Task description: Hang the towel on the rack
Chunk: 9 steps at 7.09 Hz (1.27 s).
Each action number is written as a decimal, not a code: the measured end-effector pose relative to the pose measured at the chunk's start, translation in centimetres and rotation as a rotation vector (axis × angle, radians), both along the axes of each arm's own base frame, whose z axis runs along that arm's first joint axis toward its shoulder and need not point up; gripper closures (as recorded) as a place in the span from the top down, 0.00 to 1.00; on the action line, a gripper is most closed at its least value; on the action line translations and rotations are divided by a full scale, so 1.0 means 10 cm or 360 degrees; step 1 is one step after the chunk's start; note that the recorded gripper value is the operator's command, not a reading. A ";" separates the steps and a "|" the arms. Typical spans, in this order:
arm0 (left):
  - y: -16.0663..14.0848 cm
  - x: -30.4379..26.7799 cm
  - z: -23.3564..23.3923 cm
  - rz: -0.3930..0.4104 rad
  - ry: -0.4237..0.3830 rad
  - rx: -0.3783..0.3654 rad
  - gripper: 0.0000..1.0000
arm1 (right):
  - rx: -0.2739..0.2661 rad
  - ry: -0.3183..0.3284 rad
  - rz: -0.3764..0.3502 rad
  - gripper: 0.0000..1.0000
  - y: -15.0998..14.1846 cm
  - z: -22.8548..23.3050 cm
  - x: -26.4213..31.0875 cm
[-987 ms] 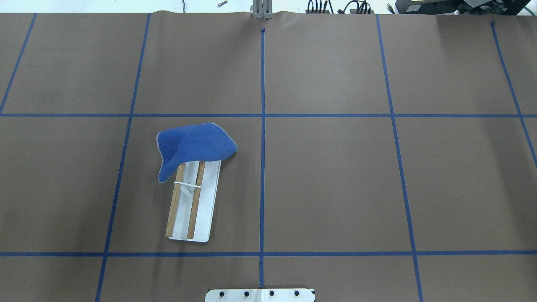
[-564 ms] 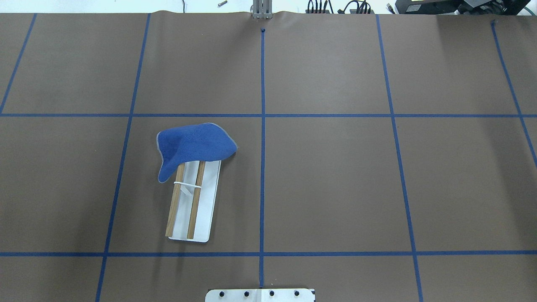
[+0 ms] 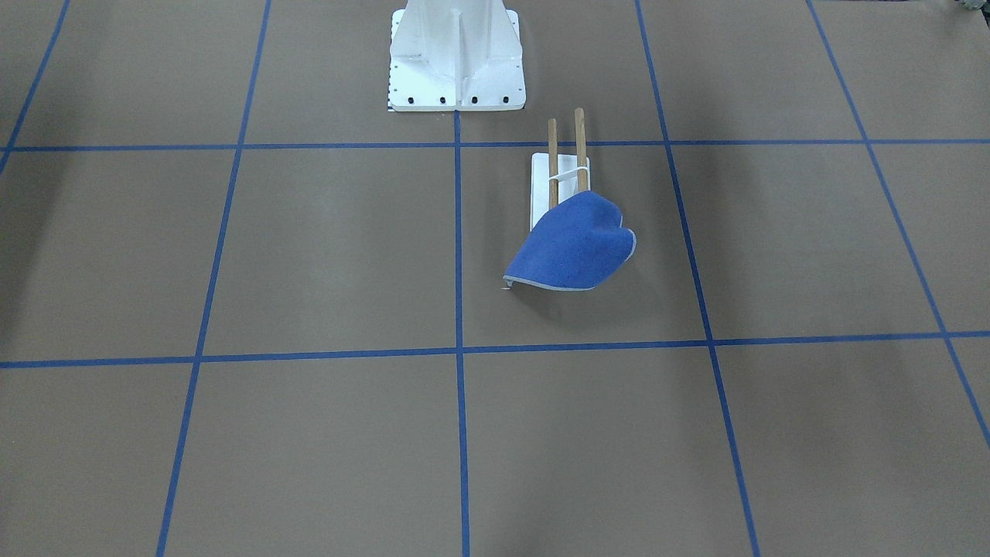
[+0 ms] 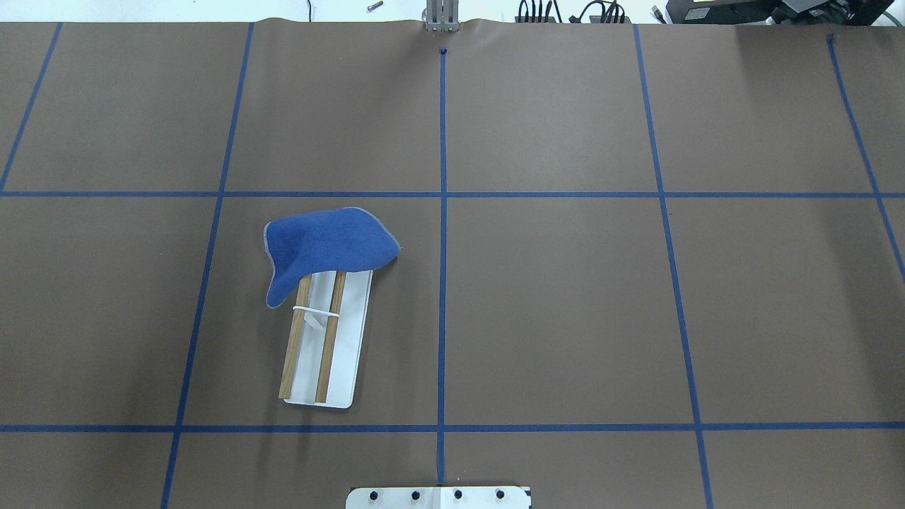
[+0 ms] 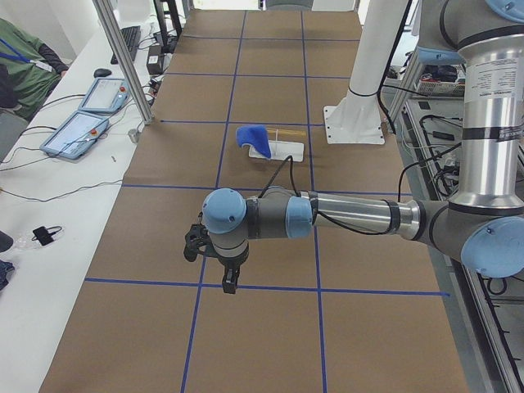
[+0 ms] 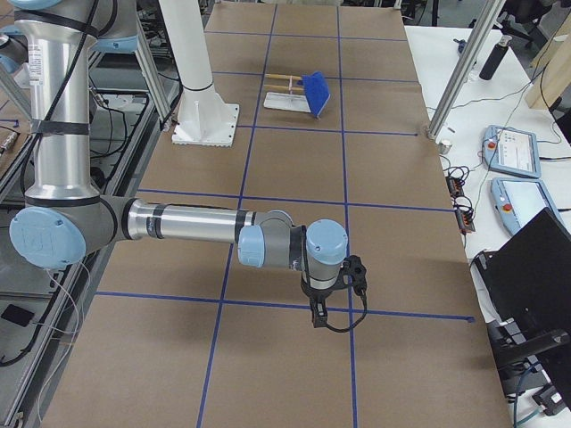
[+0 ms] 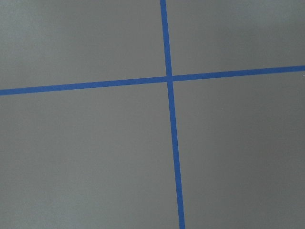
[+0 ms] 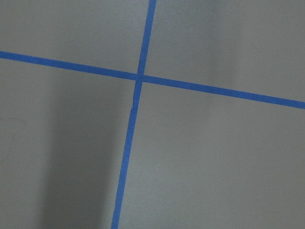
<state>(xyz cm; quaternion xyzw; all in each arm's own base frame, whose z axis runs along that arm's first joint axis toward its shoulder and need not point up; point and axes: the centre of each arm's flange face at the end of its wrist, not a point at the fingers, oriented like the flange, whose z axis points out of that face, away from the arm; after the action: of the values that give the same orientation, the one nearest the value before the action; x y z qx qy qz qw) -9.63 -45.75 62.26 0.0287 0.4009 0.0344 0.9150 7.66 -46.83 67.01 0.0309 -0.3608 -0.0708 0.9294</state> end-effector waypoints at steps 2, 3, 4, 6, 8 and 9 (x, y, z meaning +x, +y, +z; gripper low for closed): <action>0.01 0.00 0.01 0.0001 0.0000 -0.0001 0.98 | -0.0002 0.0002 0.0002 1.00 0.01 0.01 0.01; 0.01 0.00 0.01 0.0001 0.0000 -0.0002 0.98 | -0.0003 0.0002 0.0003 1.00 0.01 0.01 0.01; 0.01 0.00 0.01 0.0001 0.0000 -0.0003 0.98 | -0.0003 0.0002 0.0003 1.00 0.01 0.01 0.01; 0.03 0.00 0.03 0.0001 0.0001 -0.0009 0.98 | 0.0000 0.0003 0.0003 1.00 0.01 0.01 0.02; 0.04 0.00 0.04 0.0001 0.0001 -0.0012 0.98 | -0.0002 0.0004 0.0003 1.00 0.04 0.03 0.02; 0.04 0.00 0.04 0.0001 0.0001 -0.0012 0.98 | 0.0005 0.0005 0.0003 1.00 0.07 0.05 0.02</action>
<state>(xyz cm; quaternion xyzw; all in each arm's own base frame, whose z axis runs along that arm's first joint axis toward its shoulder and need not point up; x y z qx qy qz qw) -9.62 -45.30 62.66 0.0252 0.4014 0.0330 0.9150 7.85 -46.12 67.55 0.0327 -0.3591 -0.0704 0.9301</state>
